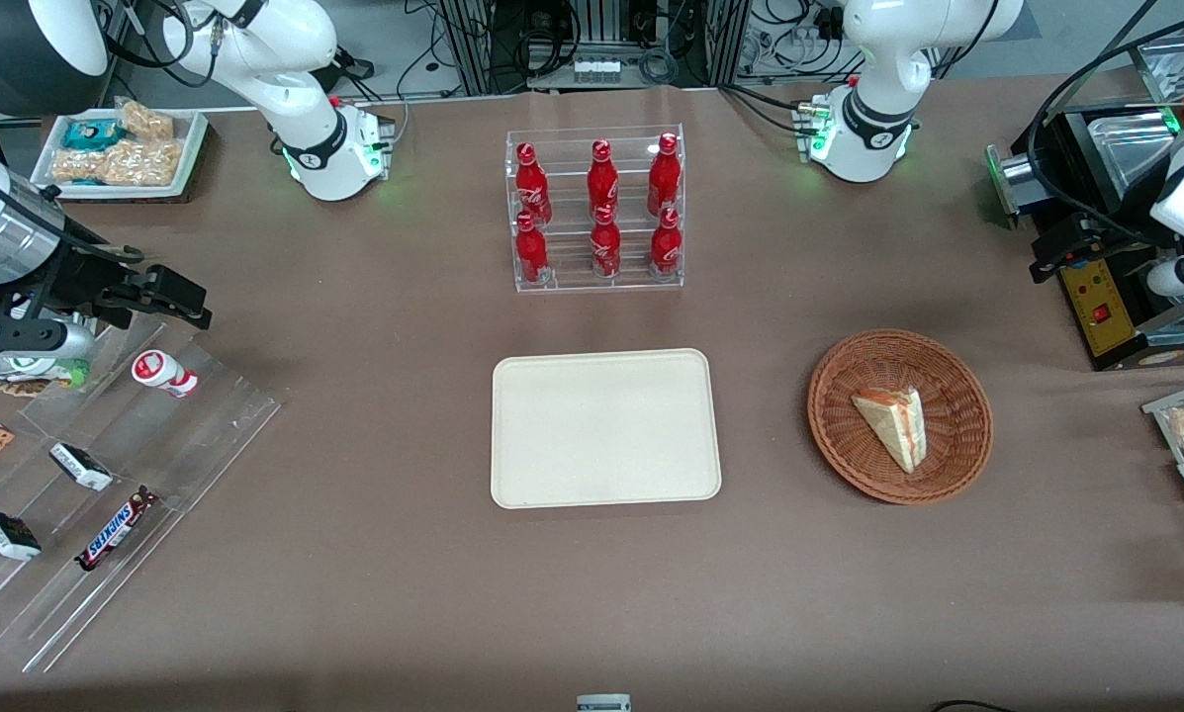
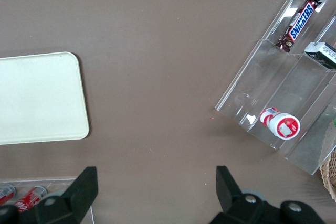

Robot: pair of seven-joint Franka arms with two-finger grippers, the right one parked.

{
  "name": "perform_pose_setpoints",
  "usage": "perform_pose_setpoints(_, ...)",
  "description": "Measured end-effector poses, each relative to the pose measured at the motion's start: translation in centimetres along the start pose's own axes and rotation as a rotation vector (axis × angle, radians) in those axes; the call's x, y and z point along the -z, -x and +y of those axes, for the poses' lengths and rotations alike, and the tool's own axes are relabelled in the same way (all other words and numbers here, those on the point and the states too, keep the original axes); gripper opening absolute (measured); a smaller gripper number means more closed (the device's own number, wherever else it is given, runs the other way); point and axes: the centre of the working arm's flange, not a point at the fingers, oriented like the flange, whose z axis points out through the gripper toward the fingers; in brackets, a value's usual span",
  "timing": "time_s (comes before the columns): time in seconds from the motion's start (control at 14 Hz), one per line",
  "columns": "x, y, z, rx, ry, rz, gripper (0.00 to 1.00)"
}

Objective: Place sandwich from basket to tray
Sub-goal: 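Lower the open left gripper over the sandwich in the wicker basket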

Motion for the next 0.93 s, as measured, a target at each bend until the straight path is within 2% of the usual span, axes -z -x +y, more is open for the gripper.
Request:
perform_pose_setpoints(0.36, -2.0, -1.0, -1.1, 0.047, 0.001, -0.007, 1.0)
perform_pose_setpoints(0.5, -6.4, -2.8, -0.6, 0.157, 0.006, 0.024, 1.0)
perform_pose_setpoints(0.71, -14.0, -3.8, 1.0, 0.275, 0.008, 0.023, 1.0)
perform_pose_setpoints(0.93, -17.4, -3.9, 3.1, 0.363, 0.016, 0.04, 1.0)
